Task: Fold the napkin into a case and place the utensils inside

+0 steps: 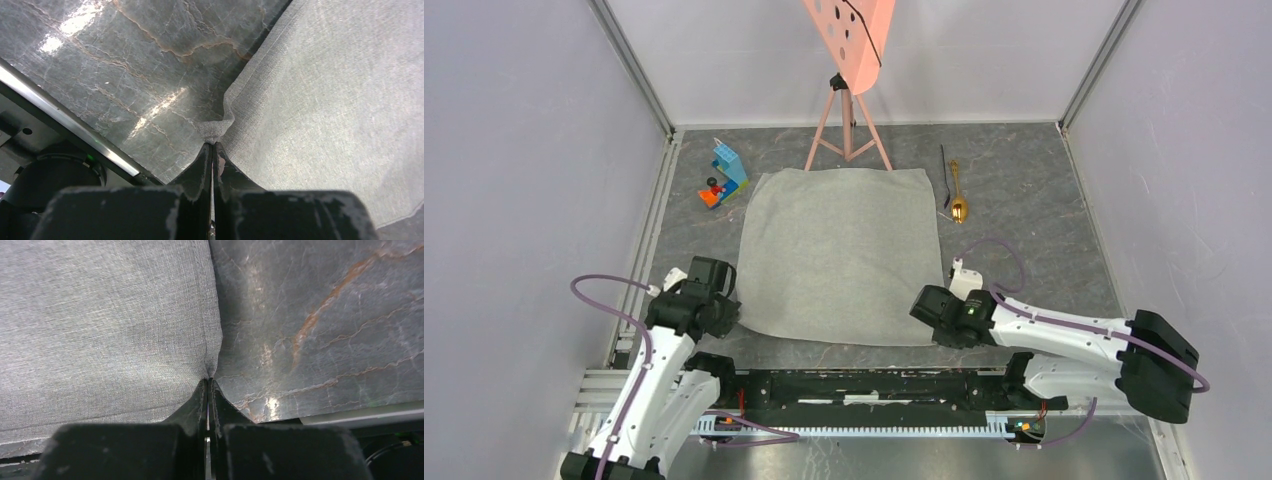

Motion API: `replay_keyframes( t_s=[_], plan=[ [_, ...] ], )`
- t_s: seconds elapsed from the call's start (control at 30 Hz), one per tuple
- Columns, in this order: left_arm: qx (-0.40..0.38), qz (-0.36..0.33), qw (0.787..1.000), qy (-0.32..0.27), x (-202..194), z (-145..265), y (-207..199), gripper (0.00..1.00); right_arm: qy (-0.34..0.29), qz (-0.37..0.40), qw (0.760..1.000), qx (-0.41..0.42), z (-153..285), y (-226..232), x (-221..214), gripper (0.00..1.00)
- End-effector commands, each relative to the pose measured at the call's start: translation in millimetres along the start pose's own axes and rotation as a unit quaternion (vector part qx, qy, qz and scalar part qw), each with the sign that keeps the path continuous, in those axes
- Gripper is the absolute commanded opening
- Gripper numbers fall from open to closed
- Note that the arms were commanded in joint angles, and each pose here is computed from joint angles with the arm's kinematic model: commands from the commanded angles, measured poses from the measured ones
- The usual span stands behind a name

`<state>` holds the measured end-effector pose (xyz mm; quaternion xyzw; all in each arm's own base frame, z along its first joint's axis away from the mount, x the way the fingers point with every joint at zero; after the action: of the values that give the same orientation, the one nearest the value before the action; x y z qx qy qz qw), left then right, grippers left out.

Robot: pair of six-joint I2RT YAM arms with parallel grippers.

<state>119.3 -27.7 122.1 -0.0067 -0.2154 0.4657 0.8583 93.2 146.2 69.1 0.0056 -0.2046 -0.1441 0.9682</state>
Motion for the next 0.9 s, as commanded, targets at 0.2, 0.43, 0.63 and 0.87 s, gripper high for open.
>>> replay_keyframes(
  t_s=[0.2, 0.43, 0.63, 0.87],
  plan=[
    [0.001, -0.018, 0.999, 0.028, -4.2, -9.5, -9.9, 0.02, -0.056, 0.034, 0.998, -0.02, 3.3, -12.1, 15.5, 0.04],
    [0.042, -0.023, 0.995, 0.082, -19.5, -15.3, -1.9, 0.6, -0.043, 0.055, 0.997, -0.03, 9.2, -12.1, 14.6, 0.42],
    [0.077, -0.019, 0.993, 0.091, -21.0, -20.8, 1.1, 0.61, -0.008, 0.044, 0.999, -0.009, 13.7, -7.6, 5.8, 0.53],
    [0.128, 0.002, 0.991, 0.044, -7.7, -29.0, 3.8, 0.65, -0.003, 0.015, 1.0, -0.008, 14.4, -1.9, 5.3, 0.54]
  ],
)
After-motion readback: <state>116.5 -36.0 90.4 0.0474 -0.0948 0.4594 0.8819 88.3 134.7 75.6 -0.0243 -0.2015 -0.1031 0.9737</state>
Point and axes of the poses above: each gripper's point midway between its finger pads, its own z axis back along the fingers, its own y axis along the line the jaws close on, x = y × z, the point moved 5 cm from there along z, back along the fingers, and after that the axes turned 3 degrees about -z, right-handed, at the moved point
